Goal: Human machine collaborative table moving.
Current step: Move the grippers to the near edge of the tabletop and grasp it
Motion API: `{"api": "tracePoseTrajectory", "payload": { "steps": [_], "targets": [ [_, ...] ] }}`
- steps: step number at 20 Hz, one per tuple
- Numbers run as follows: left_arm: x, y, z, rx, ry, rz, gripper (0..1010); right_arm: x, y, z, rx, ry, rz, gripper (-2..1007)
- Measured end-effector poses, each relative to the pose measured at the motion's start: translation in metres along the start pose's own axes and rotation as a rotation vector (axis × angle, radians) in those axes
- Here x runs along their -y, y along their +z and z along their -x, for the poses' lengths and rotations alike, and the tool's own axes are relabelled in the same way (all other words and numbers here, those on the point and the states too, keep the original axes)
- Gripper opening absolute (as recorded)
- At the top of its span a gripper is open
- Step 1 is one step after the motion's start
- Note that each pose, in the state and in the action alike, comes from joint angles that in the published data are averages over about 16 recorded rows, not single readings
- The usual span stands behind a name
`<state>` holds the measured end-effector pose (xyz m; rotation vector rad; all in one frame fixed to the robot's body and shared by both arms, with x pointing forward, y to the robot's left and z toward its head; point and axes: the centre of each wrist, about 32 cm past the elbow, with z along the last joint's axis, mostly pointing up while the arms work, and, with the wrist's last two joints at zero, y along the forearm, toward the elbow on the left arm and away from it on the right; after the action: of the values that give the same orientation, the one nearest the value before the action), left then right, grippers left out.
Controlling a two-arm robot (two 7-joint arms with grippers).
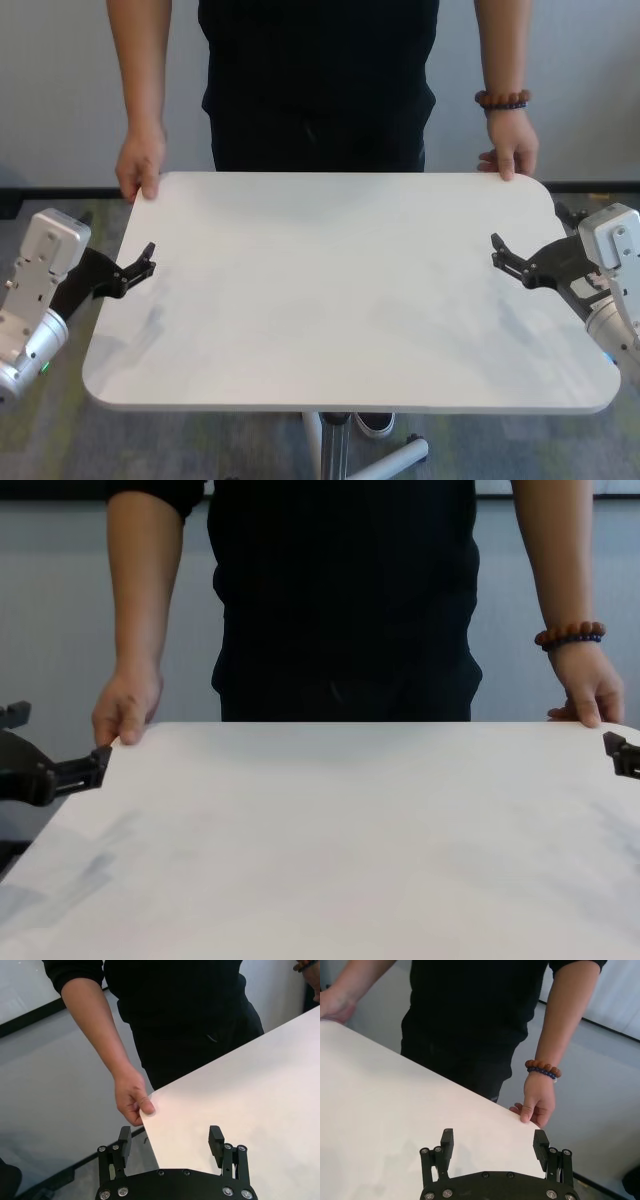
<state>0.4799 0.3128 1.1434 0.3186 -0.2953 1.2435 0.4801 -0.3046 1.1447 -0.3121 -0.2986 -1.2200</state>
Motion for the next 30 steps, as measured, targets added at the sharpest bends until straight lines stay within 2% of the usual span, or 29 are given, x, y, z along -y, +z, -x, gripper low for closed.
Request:
{"api": "tracePoseTrajectory", "payload": {
  "steps": [3, 6, 11, 15, 19, 23, 27, 30],
  "targets": [
    [-0.012, 0.0021, -0.0024, 0.017, -0.001, 0.001, 1002, 0.0083, 0.0068, 0.0051, 0.015, 0.017, -0.007, 999],
    [-0.028, 0.0046, -0.0061, 0.043, 0.001, 0.005, 1002, 0.0209, 0.0154, 0.0122, 0.031, 0.033, -0.016, 999],
    [-0.07, 0.0085, -0.0137, 0.118, 0.012, 0.013, 1001, 0.0514, 0.0329, 0.0279, 0.066, 0.06, -0.03, 998],
    [-0.108, 0.0061, -0.017, 0.198, 0.014, 0.013, 1001, 0.0813, 0.0438, 0.0419, 0.097, 0.078, -0.029, 999],
    [-0.145, -0.0015, -0.0177, 0.27, -0.003, 0.002, 1001, 0.1125, 0.05, 0.0575, 0.128, 0.098, -0.011, 998],
    [-0.176, -0.0118, -0.0153, 0.318, -0.034, -0.018, 1001, 0.1412, 0.0531, 0.0738, 0.164, 0.124, 0.02, 998],
    [-0.2, -0.0229, -0.0095, 0.34, -0.071, -0.043, 1002, 0.1659, 0.0531, 0.089, 0.208, 0.149, 0.07, 999],
    [-0.211, -0.0294, -0.0032, 0.348, -0.095, -0.058, 1002, 0.1798, 0.0518, 0.0982, 0.246, 0.158, 0.111, 999]
  ]
}}
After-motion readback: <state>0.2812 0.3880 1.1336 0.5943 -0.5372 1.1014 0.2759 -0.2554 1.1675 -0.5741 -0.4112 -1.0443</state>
